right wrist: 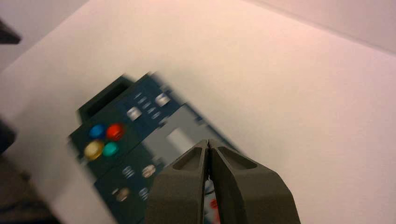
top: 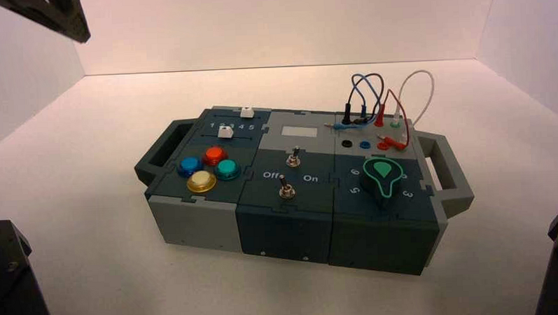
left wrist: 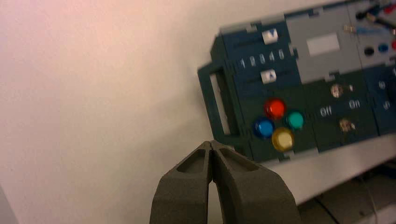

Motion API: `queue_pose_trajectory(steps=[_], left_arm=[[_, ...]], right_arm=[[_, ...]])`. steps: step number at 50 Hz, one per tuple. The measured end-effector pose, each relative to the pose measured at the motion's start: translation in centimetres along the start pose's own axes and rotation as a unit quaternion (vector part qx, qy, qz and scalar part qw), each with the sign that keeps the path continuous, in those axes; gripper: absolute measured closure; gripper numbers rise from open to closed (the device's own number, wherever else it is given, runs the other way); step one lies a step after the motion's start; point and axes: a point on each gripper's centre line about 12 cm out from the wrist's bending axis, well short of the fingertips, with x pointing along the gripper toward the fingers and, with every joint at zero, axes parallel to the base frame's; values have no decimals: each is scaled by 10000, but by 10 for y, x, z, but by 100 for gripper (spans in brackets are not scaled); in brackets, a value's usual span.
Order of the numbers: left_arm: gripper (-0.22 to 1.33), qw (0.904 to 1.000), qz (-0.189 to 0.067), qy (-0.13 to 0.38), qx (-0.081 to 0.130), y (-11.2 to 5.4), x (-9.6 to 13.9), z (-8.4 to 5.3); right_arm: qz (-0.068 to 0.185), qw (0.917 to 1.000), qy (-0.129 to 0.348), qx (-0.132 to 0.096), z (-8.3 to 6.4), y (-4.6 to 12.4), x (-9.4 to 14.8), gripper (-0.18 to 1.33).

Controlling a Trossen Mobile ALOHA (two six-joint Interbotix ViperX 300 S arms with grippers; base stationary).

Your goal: Push the yellow button with the right gripper.

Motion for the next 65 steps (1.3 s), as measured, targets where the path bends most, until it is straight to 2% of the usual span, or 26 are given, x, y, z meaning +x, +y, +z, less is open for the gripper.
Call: queue_pose_trajectory(steps=[10, 13, 20, 30, 42, 51, 65], left_arm=[[127, 9998, -53, 202, -20, -3, -1, -5], [127, 9997, -57, 240, -36, -4, -1, -6], [127, 9992, -73, 400, -57, -4, -1, -10], [127, 9990, -74, 431, -103, -4, -1, -10], [127, 9990, -73, 416, -110, -4, -2, -10], [127, 9990, -73, 424, -117, -4, -2, -10], [127, 9986, -77, 500, -178, -4, -2, -12]], right_arm=[[472, 9963, 600, -382, -2, 34, 23, 129], [539, 9950, 702, -456, -3, 40, 28, 129], [816, 9874, 1170, -688, -4, 68, 52, 129], [1008, 9781, 1591, -890, -9, 94, 73, 129], [1158, 9614, 2199, -1177, -12, 132, 114, 129], [1173, 9530, 2482, -1283, -15, 147, 137, 129], [1135, 9488, 2648, -1293, -19, 151, 152, 129]])
